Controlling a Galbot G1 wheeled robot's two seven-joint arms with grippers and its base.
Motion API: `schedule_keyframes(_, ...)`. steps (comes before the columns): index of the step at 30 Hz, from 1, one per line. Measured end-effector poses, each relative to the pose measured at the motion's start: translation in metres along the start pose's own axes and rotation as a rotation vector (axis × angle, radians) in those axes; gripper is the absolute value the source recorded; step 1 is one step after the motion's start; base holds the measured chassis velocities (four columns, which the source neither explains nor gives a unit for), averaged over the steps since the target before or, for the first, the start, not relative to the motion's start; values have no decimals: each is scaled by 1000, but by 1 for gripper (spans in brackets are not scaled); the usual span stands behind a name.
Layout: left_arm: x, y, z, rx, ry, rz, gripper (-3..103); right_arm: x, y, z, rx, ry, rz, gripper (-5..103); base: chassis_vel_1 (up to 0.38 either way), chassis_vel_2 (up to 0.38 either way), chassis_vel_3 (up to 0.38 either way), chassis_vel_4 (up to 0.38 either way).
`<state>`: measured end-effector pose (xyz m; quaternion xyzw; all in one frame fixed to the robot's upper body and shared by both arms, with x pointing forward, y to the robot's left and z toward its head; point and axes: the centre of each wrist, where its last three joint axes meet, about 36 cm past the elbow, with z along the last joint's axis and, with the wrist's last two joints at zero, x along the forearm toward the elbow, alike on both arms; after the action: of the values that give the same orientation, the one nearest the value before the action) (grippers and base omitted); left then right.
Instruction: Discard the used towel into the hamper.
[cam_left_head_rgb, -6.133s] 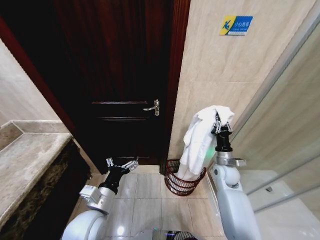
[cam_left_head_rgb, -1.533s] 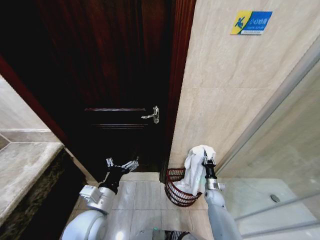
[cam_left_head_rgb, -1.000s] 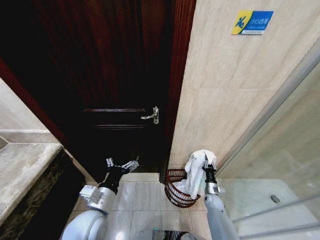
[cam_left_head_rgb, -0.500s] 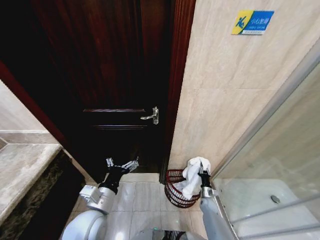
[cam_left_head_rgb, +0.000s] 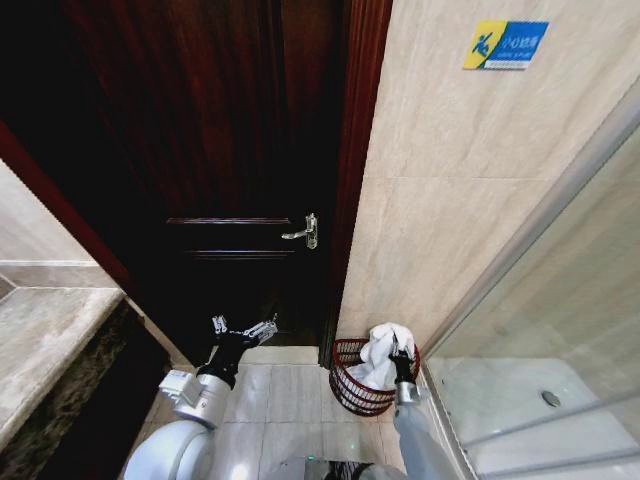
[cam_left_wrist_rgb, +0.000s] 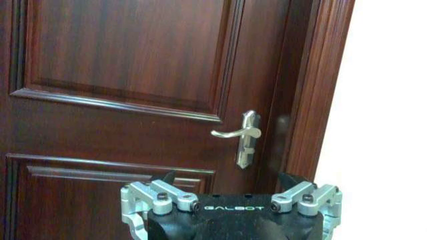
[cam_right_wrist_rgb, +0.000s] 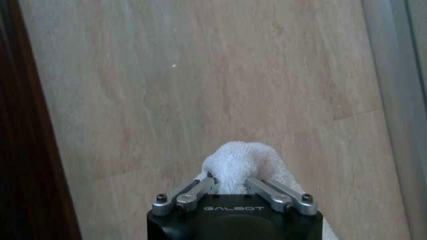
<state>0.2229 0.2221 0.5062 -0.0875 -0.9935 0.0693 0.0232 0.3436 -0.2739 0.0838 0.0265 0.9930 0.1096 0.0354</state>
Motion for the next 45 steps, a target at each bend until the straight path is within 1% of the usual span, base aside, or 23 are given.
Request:
schedule_keyframes(7,0,0,0,0,0,0,100,6,-1,3,6,19,-28,8,0,0,0,0)
schedule_keyframes(11,0,0,0,0,0,0,100,12,-7,8,-26,26,-56,8,-10,3,13,-7)
schedule_keyframes(13,0,0,0,0,0,0,100,15,-10,10,-39,32,-52,8,-41,51,46,-43)
schedule_keyframes(20,0,0,0,0,0,0,100,27,-16,18,-42,72,-27,8,-18,18,19,-15)
schedule_keyframes(21,0,0,0,0,0,0,100,32,-19,21,-28,95,-22,8,0,0,0,0)
schedule_keyframes(24,0,0,0,0,0,0,100,54,-33,27,50,187,-39,8,0,0,0,0)
schedule_keyframes(25,0,0,0,0,0,0,100,54,-33,27,50,187,-39,8,0,0,0,0)
schedule_keyframes(27,0,0,0,0,0,0,100,67,-35,34,87,247,-41,8,0,0,0,0)
schedule_keyframes(32,0,0,0,0,0,0,100,65,-29,38,107,280,-53,8,0,0,0,0)
schedule_keyframes(34,0,0,0,0,0,0,100,61,-27,40,124,341,-98,8,0,0,0,0)
schedule_keyframes(35,0,0,0,0,0,0,100,61,-27,40,124,341,-98,8,0,0,0,0)
schedule_keyframes(37,0,0,0,0,0,0,100,47,-26,37,138,408,-132,8,0,0,0,0)
schedule_keyframes(38,0,0,0,0,0,0,100,47,-26,37,138,408,-132,8,0,0,0,0)
schedule_keyframes(41,0,0,0,0,0,0,100,19,-35,25,122,533,-163,8,0,0,0,0)
schedule_keyframes(42,0,0,0,0,0,0,100,10,-37,23,115,564,-167,8,0,0,0,0)
schedule_keyframes(43,0,0,0,0,0,0,100,10,-37,23,115,564,-167,8,0,0,0,0)
schedule_keyframes(45,0,0,0,0,0,0,100,-10,-39,19,94,627,-172,8,0,0,0,0)
